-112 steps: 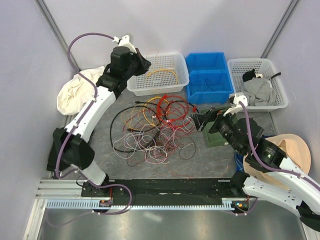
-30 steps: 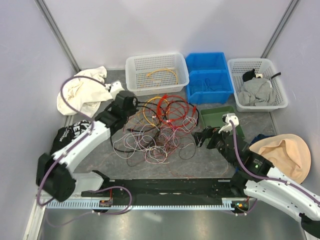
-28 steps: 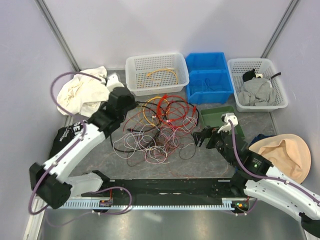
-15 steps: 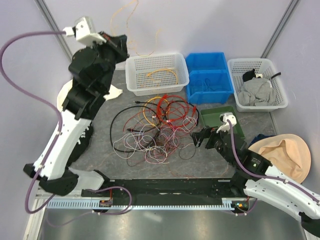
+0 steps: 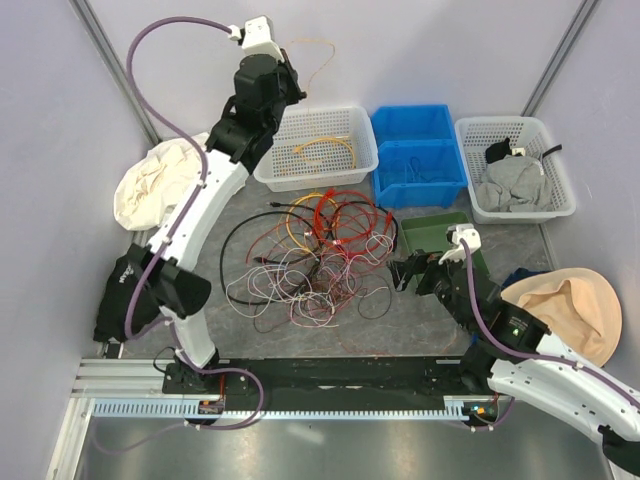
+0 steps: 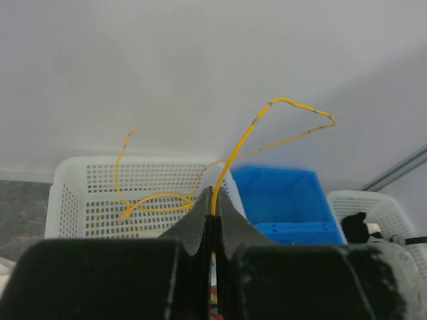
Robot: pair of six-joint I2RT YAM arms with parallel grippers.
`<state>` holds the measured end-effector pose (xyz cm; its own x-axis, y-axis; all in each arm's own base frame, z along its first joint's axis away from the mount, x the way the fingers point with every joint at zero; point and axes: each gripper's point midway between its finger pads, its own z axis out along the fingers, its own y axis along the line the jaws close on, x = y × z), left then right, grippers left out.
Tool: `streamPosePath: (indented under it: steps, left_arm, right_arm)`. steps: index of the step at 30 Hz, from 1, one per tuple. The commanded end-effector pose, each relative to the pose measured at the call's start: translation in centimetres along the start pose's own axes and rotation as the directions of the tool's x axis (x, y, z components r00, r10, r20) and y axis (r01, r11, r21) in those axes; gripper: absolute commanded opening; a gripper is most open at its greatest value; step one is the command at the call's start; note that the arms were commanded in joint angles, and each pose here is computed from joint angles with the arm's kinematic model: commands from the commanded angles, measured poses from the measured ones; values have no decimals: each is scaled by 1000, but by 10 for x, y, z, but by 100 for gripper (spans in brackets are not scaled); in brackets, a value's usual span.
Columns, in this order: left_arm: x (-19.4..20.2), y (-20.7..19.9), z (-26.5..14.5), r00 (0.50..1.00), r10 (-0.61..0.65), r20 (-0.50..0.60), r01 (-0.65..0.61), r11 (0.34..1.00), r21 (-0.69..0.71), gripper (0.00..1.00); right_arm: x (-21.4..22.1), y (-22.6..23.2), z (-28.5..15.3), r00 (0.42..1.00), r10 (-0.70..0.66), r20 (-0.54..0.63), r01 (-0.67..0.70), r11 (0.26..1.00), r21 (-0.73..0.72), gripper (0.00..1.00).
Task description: Untangle the cables
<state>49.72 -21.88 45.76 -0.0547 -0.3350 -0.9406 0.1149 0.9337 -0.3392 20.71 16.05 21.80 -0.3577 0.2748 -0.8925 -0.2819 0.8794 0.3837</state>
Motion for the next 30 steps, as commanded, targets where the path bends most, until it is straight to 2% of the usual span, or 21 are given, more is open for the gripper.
streamPosePath:
  steps: [1, 2, 4, 5, 11, 12, 13, 15, 16, 18, 19, 21, 22, 23, 25, 27, 28, 30]
  left_arm:
    - [32, 26, 35, 997, -38, -61, 35, 999, -39, 2]
    - [51, 32, 47, 995, -41, -94, 36, 998, -52, 2]
    - [58, 44, 62, 994, -43, -98, 37, 997, -70, 2]
    - [74, 50, 73, 992, -42, -120, 32, 996, -85, 2]
    - [117, 74, 102, 986, -16, -166, -5, 992, -124, 2]
    - [129, 81, 107, 983, -10, -185, -16, 990, -137, 15]
    - [131, 84, 107, 982, -11, -191, -16, 990, -139, 35]
    - [126, 87, 103, 982, -21, -187, -8, 988, -155, 94]
    - [123, 86, 100, 982, -26, -185, -3, 988, -155, 100]
    - [123, 86, 90, 980, -23, -196, -8, 988, -154, 100]
    - [100, 79, 76, 986, -35, -162, 11, 990, -143, 100]
    - [115, 79, 58, 978, -33, -206, 3, 990, -144, 100]
    - [95, 73, 39, 982, -50, -181, 27, 991, -128, 100]
    - [126, 81, 26, 968, -42, -248, 6, 990, -143, 99]
    - [145, 72, 0, 954, -65, -292, 28, 991, -130, 98]
    - [182, 71, -36, 929, -59, -366, 15, 992, -121, 95]
    - [220, 82, -54, 900, -64, -431, -2, 989, -150, 93]
    - [237, 78, -77, 891, -87, -445, 14, 986, -164, 91]
  right_arm:
    - [-23, 2, -1, 998, -23, 55, 22, 999, 24, 98]
    - [-23, 1, 0, 998, -27, 55, 25, 999, 31, 98]
    - [-23, 0, 3, 998, -39, 54, 37, 998, 43, 98]
    - [-21, -2, 4, 998, -40, 54, 37, 998, 50, 98]
    - [-12, -4, 10, 998, -37, 48, 34, 998, 58, 98]
    - [-11, -4, 11, 998, -40, 44, 37, 998, 58, 98]
    - [-10, -3, 12, 998, -47, 36, 45, 997, 59, 98]
    - [-11, -2, 13, 998, -54, 34, 52, 997, 60, 98]
    - [-12, -1, 14, 998, -58, 35, 56, 997, 60, 98]
    - [-12, -1, 15, 997, -60, 38, 57, 997, 60, 98]
    - [-10, -2, 16, 998, -61, 35, 59, 996, 60, 98]
    - [-10, -1, 16, 998, -57, 38, 55, 997, 55, 98]
    - [-7, -1, 17, 998, -53, 35, 51, 997, 50, 98]
    - [-6, 0, 17, 998, -49, 35, 47, 998, 46, 98]
    - [-3, 1, 17, 999, -36, 34, 35, 999, 34, 98]
    - [0, 3, 17, 999, -25, 25, 24, 1000, 18, 98]
    - [1, 4, 17, 999, -24, 21, 24, 1000, 13, 98]
    - [4, 6, 17, 1000, -24, 12, 24, 1000, -3, 98]
